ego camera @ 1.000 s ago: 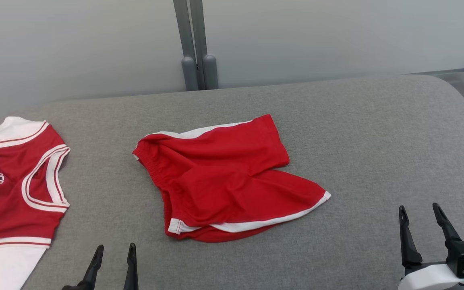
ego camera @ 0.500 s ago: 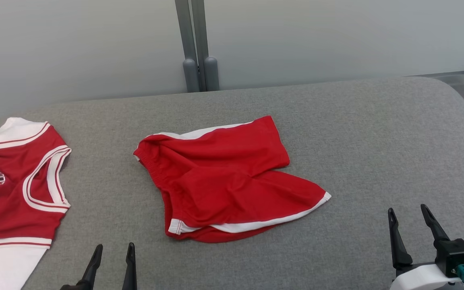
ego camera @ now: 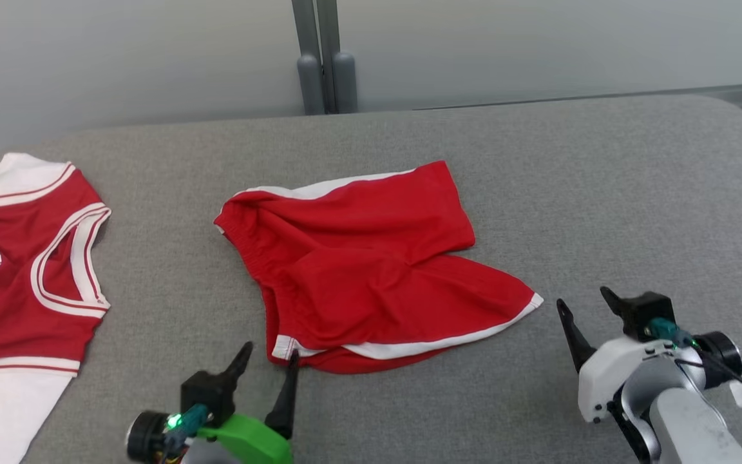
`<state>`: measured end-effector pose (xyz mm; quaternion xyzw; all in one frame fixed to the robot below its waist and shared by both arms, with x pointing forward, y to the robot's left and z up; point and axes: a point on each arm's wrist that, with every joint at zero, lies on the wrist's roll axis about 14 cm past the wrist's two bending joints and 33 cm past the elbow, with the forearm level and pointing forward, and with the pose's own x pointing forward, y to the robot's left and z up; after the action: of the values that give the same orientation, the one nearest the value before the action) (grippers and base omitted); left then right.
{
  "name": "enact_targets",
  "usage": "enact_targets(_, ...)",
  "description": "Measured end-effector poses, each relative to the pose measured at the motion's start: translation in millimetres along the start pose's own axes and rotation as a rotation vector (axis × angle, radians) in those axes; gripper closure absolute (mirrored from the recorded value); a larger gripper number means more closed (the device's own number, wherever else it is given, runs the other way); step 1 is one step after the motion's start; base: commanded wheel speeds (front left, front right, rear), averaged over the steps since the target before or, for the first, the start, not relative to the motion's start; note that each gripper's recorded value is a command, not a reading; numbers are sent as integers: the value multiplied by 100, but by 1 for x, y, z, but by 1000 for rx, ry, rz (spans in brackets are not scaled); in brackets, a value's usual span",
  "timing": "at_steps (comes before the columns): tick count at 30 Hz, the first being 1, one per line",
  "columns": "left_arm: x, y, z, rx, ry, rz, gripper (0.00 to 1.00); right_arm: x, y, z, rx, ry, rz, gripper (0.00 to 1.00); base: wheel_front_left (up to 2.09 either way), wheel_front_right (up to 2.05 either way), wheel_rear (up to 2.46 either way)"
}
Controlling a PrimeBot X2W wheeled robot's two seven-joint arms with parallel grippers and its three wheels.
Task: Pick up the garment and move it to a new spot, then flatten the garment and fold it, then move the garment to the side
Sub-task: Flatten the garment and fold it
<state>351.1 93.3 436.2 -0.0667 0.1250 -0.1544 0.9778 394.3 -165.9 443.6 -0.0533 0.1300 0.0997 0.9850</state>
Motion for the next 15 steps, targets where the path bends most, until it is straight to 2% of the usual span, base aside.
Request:
enact_targets(4,18,-8,-5,4,67,-45,0,24,11,-22,-22,141,60,0,0,0,0)
enact_targets(8,24,-1,-16,-2,119,-37,0,42,28,-29,-29,184,124,0,0,0,0)
enact_targets(15,25,10,-30,6,164,-25,0,55,36,-42,-32,219,160,0,0,0,0)
